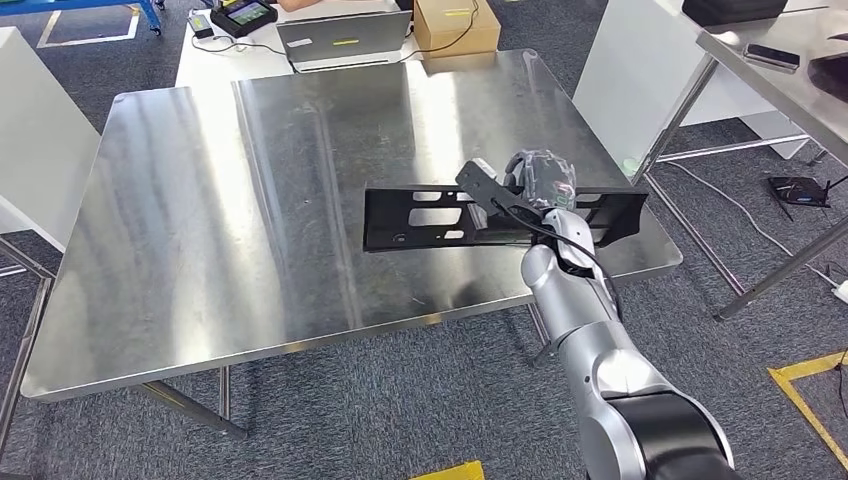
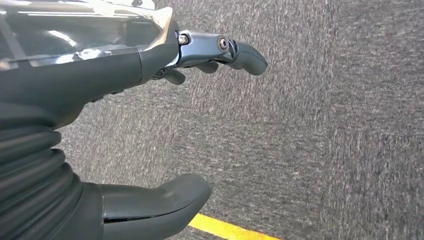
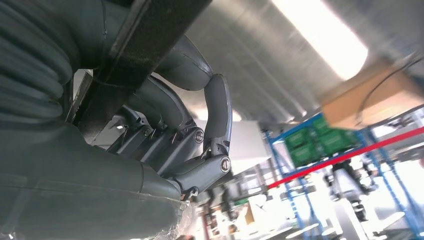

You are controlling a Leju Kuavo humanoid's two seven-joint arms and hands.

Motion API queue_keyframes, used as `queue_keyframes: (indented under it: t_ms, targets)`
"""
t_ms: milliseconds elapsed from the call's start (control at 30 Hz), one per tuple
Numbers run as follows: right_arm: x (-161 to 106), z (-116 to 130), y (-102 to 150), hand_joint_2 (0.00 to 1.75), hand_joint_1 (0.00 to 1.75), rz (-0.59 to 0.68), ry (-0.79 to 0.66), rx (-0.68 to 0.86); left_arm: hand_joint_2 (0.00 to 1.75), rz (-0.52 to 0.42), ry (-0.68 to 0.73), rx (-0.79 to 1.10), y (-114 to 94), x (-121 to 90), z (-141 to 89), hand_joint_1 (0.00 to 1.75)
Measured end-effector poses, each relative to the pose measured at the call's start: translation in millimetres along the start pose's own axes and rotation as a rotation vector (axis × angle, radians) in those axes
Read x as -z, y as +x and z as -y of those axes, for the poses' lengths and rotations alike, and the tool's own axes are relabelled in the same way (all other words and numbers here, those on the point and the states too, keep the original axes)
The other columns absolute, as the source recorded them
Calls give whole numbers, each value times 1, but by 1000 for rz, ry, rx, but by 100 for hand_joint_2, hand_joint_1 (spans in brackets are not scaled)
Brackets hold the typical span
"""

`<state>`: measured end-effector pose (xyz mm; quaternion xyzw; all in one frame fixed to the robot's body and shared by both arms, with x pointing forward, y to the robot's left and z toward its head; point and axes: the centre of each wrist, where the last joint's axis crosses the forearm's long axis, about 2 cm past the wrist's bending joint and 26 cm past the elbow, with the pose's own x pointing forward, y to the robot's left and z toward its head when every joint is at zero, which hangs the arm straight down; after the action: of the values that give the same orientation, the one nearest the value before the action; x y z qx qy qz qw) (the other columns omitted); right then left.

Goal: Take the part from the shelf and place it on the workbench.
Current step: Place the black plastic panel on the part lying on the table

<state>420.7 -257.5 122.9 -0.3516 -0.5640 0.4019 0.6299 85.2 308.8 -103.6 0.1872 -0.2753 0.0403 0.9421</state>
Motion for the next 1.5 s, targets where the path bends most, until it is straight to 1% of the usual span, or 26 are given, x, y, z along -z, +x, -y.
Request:
queue_keyframes:
  t_ms: [133, 233, 333, 500, 633, 767, 933, 1067, 1500]
  targets:
    - [-2, -11, 23, 175, 175, 80, 20, 1, 175, -2, -1, -8, -1, 0, -1, 0]
    - [0, -9, 36, 175, 175, 149, -2, 17, 175, -9, -11, -12, -6, -2, -1, 0]
    - [6, 5, 44, 175, 175, 204, -51, 35, 175, -25, -17, -6, -13, -5, -1, 0]
    - [16, 47, 51, 175, 175, 240, -124, -1, 175, -37, -31, 4, -22, -11, 5, 0]
    - [18, 74, 47, 175, 175, 246, -186, -30, 175, -40, -36, 8, -24, -14, 8, 0]
    - [18, 87, 36, 175, 175, 234, -225, -46, 175, -42, -35, 20, -24, -15, 10, 0]
    - [15, 90, 20, 175, 175, 211, -241, -53, 175, -51, -37, 25, -25, -16, 12, 0]
    - [13, 89, 12, 175, 175, 199, -239, -59, 175, -54, -39, 26, -25, -16, 13, 0]
    - [12, 90, 6, 175, 175, 189, -241, -63, 175, -54, -40, 30, -24, -16, 13, 0]
